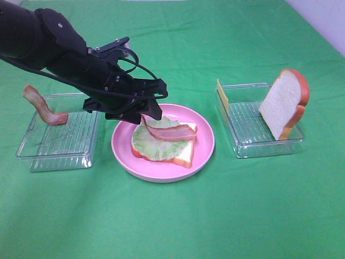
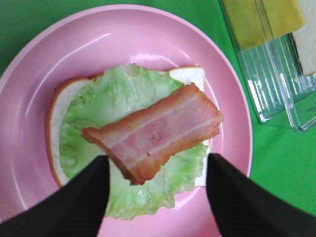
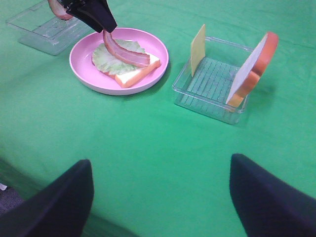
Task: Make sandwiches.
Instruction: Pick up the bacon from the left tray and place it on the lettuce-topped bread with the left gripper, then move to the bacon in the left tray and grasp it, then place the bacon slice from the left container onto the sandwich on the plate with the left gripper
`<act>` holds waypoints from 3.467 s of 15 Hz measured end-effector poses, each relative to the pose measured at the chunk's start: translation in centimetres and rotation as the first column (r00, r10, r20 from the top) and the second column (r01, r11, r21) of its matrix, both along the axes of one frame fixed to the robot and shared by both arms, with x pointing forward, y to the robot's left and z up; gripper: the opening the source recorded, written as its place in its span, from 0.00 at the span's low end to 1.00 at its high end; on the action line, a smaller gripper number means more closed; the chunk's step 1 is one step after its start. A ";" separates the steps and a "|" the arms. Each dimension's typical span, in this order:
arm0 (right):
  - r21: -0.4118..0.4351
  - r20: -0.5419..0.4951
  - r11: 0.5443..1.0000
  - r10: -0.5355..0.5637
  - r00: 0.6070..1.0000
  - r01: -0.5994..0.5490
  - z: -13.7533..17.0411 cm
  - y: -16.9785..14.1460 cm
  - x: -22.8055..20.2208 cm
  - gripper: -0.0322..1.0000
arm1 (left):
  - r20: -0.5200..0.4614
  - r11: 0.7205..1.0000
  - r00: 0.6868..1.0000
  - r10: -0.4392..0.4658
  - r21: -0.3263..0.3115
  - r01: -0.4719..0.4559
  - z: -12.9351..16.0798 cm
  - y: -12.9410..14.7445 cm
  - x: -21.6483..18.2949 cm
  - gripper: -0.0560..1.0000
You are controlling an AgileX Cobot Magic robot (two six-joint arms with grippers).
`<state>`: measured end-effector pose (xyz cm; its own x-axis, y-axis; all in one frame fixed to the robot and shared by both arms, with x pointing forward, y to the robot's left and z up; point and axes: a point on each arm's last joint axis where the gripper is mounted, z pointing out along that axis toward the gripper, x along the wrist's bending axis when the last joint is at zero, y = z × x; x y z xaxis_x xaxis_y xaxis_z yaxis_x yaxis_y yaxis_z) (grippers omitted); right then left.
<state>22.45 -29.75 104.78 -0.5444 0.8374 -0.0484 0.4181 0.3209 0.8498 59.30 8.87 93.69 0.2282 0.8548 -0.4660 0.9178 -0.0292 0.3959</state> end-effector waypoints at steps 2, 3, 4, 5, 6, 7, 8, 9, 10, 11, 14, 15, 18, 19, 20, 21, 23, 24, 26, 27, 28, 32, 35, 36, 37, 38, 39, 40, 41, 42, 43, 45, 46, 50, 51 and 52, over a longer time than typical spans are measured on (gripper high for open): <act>0.000 0.000 1.000 0.000 1.000 0.000 0.0 0.0 0.0 0.73 | -0.010 1.000 1.000 0.016 -0.006 -0.016 0.0 0.0 0.0 0.72; 0.000 0.000 1.000 0.000 1.000 0.000 0.0 0.0 0.0 0.73 | -0.014 1.000 1.000 0.024 -0.007 -0.024 0.1 0.0 0.0 0.74; 0.000 0.000 1.000 0.000 1.000 0.000 0.0 0.0 0.0 0.73 | -0.012 1.000 1.000 0.026 -0.005 -0.026 0.2 0.1 0.0 0.75; 0.000 0.000 1.000 0.000 1.000 0.000 0.0 0.0 0.0 0.73 | 0.000 1.000 1.000 0.027 0.002 -0.027 0.8 0.2 -0.1 0.76; 0.000 0.000 1.000 0.000 1.000 0.000 0.0 0.0 0.0 0.73 | 0.019 0.999 0.999 0.029 0.014 -0.029 1.5 0.5 -0.1 0.76; 0.000 0.000 1.000 0.000 1.000 0.000 0.0 0.0 0.0 0.73 | 0.033 0.999 0.998 0.048 0.020 -0.049 2.4 1.1 0.0 0.76; 0.000 0.000 1.000 0.000 1.000 0.000 0.0 0.0 0.0 0.73 | 0.030 0.996 0.996 0.082 0.023 -0.083 3.0 1.8 0.1 0.76; 0.000 0.000 1.000 0.000 1.000 0.000 0.0 0.0 0.0 0.73 | 0.022 0.993 0.993 0.116 0.027 -0.116 3.8 2.7 0.2 0.76; 0.000 0.000 1.000 0.000 1.000 0.000 0.0 0.0 0.0 0.73 | 0.005 0.987 0.988 0.155 0.029 -0.155 4.5 3.9 0.3 0.76; 0.001 -0.001 1.000 0.001 1.000 -0.001 0.0 0.0 0.0 0.73 | -0.024 0.975 0.976 0.217 0.059 -0.215 5.6 7.0 0.6 0.76; 0.001 -0.001 1.000 0.001 1.000 -0.001 0.0 0.0 0.0 0.73 | -0.027 0.961 0.967 0.252 0.122 -0.247 6.5 10.3 0.7 0.76; 0.001 -0.001 1.000 0.001 1.000 -0.001 0.0 0.0 0.0 0.73 | -0.025 0.955 0.964 0.265 0.149 -0.258 6.8 11.5 0.8 0.76; 0.003 -0.001 1.000 0.002 1.000 -0.002 0.0 0.0 0.0 0.73 | 0.002 0.921 0.963 0.270 0.290 -0.259 7.9 13.7 1.2 0.76; 0.003 -0.001 1.000 0.002 1.000 -0.002 0.0 0.0 0.0 0.73 | 0.028 0.894 0.960 0.279 0.357 -0.271 8.7 14.3 1.5 0.76; 0.003 -0.001 1.000 0.002 1.000 -0.002 0.0 0.0 0.0 0.73 | 0.040 0.870 0.952 0.304 0.396 -0.294 9.2 14.8 1.6 0.76; 0.003 -0.001 1.000 0.002 1.000 -0.002 0.0 0.0 0.0 0.73 | 0.058 0.850 0.947 0.317 0.425 -0.311 9.7 15.2 1.8 0.76; 0.003 -0.001 1.000 0.002 1.000 -0.002 0.0 0.0 0.0 0.73 | 0.067 0.834 0.932 0.356 0.427 -0.349 10.7 16.1 2.5 0.76; 0.003 -0.001 1.000 0.002 1.000 -0.002 0.0 0.0 0.0 0.73 | 0.051 0.826 0.919 0.390 0.423 -0.374 10.7 17.2 3.1 0.75; 0.003 -0.001 1.000 0.002 1.000 -0.002 0.0 0.0 0.0 0.73 | 0.033 0.819 0.904 0.427 0.409 -0.402 10.3 18.6 4.0 0.75; 0.003 -0.001 1.000 0.002 1.000 -0.002 0.0 0.0 0.0 0.73 | 0.027 0.816 0.896 0.442 0.402 -0.415 10.1 19.2 4.4 0.75; 0.003 -0.001 1.000 0.002 1.000 -0.002 0.0 0.0 0.0 0.73 | 0.013 0.816 0.893 0.449 0.400 -0.417 9.5 19.5 4.8 0.75; 0.004 -0.002 1.000 0.003 1.000 -0.003 0.0 0.0 0.0 0.73 | -0.073 0.849 0.904 0.421 0.383 -0.365 5.7 19.1 6.2 0.75; 0.004 -0.002 1.000 0.003 1.000 -0.003 0.0 0.0 0.0 0.73 | -0.098 0.853 0.902 0.420 0.381 -0.356 3.6 19.0 6.9 0.75; 0.004 -0.002 1.000 0.003 1.000 -0.003 0.0 0.0 0.0 0.73 | -0.105 0.853 0.901 0.421 0.382 -0.354 2.9 19.0 7.1 0.75; 0.004 -0.002 1.000 0.003 1.000 -0.003 0.0 0.0 0.0 0.73 | -0.110 0.853 0.900 0.422 0.385 -0.353 2.3 18.9 7.3 0.73; 0.004 -0.002 1.000 0.003 1.000 -0.003 0.0 0.0 0.0 0.73 | -0.112 0.853 0.898 0.425 0.381 -0.356 1.3 18.9 7.6 0.67; 0.004 -0.002 1.000 0.003 1.000 -0.003 0.0 0.0 0.0 0.73 | -0.112 0.853 0.898 0.425 0.381 -0.356 1.3 18.9 7.6 0.67; 0.004 -0.002 1.000 0.003 1.000 -0.003 0.0 0.0 0.0 0.73 | -0.105 0.853 0.898 0.427 0.376 -0.361 1.1 18.9 7.8 0.60; 0.004 -0.002 1.000 0.003 1.000 -0.003 0.0 0.0 0.0 0.73 | -0.100 0.853 0.898 0.428 0.372 -0.365 1.0 18.9 7.9 0.55; 0.004 -0.002 1.000 0.003 1.000 -0.003 0.0 0.0 0.0 0.73 | -0.088 0.853 0.899 0.429 0.365 -0.372 1.0 18.9 8.0 0.51; 0.004 -0.002 1.000 0.003 1.000 -0.003 0.0 0.0 0.0 0.73 | -0.076 0.854 0.899 0.432 0.356 -0.380 1.0 18.8 8.1 0.41; 0.004 -0.002 1.000 0.003 1.000 -0.003 0.0 0.0 0.0 0.73 | -0.074 0.855 0.898 0.434 0.349 -0.384 1.0 18.8 8.2 0.25; 0.004 -0.002 1.000 0.003 1.000 -0.003 0.0 0.0 0.0 0.73 | -0.076 0.855 0.897 0.435 0.347 -0.385 1.0 18.8 8.2 0.18; 0.004 -0.002 1.000 0.003 1.000 -0.003 0.0 0.0 0.0 0.73 | -0.077 0.855 0.897 0.436 0.346 -0.386 1.0 18.8 8.2 0.05; 0.004 -0.002 1.000 0.003 1.000 -0.003 0.0 0.0 0.0 0.73 | -0.077 0.856 0.896 0.437 0.344 -0.387 1.0 18.7 8.2 0.05; 0.004 -0.002 1.000 0.003 1.000 -0.003 0.0 0.0 0.0 0.73 | -0.080 0.856 0.895 0.438 0.340 -0.389 1.1 18.7 8.2 0.05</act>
